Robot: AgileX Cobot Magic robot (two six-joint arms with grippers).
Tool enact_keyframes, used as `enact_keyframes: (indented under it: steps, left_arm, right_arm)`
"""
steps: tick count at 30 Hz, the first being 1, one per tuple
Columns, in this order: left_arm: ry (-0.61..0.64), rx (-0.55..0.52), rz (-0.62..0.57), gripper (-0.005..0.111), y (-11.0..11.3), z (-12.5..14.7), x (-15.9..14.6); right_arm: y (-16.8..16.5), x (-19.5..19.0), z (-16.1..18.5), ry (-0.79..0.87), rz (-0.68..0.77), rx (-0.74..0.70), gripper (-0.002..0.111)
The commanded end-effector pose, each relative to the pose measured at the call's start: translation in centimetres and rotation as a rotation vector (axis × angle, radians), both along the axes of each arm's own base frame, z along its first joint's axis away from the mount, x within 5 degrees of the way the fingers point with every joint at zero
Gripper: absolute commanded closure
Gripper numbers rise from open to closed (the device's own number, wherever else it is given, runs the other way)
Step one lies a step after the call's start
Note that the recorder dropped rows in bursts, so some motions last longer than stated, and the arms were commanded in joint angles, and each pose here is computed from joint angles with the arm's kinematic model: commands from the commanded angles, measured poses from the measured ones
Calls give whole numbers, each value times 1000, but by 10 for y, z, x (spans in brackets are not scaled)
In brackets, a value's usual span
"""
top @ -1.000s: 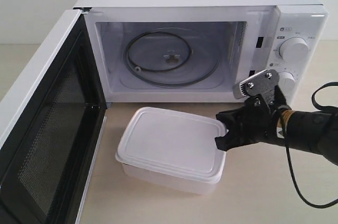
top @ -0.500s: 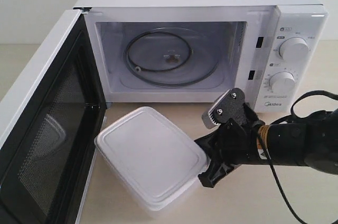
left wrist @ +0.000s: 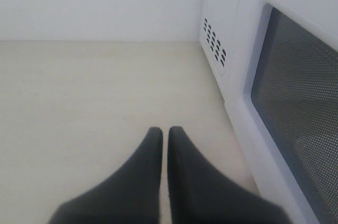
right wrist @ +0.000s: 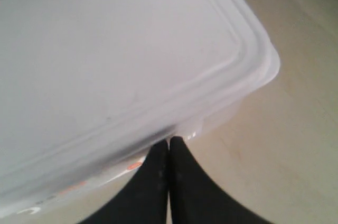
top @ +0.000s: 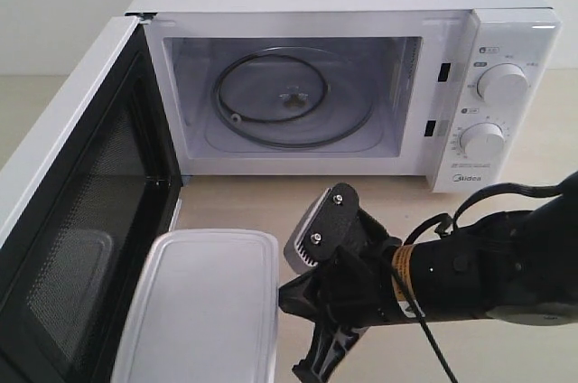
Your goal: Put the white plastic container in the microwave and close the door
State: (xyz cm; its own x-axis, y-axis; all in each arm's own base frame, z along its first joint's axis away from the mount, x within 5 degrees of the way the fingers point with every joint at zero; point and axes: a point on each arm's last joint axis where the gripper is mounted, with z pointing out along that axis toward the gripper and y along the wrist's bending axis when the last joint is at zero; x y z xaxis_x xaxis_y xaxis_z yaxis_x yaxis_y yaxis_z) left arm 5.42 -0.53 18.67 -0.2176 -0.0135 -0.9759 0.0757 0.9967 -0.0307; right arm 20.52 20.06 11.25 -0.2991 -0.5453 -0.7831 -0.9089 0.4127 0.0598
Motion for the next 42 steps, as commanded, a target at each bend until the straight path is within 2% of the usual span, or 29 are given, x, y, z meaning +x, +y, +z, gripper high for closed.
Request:
enact_keyframes:
  steps: [1,5,12,15,22,26,33,36,39,42]
  left_arm:
    - [1,-3,1,102,0,-1,0]
    - [1,-3,1,102,0,-1,0]
    - [1,-3,1,102,0,-1,0]
    - [1,-3,1,102,0,-1,0]
    - [1,-3,1,102,0,-1,0]
    - [1,-3,1,102,0,-1,0]
    - [1,-3,1,102,0,-1,0]
    - [1,-3,1,102,0,-1,0]
    - [1,-3,1,102,0,-1,0]
    - [1,-3,1,102,0,-1,0]
  right_arm:
    - [-2,2,1,21,-93,-28,109]
    - [-15,1,0,36,-164,-154,109]
    - [-28,-17,23,-2,-192,-62,109]
    - [-34,-26,25,-36,-213,19,109]
    - [-59,-53,27,-143,-346,346,109]
    - [-65,-62,24,-37,-393,400,109]
    - [-52,-73,23,241,-322,474,109]
    - [-47,-71,26,296,-312,496,109]
    - [-42,-65,27,312,-308,478,109]
    - [-40,-55,21,358,-370,416,109]
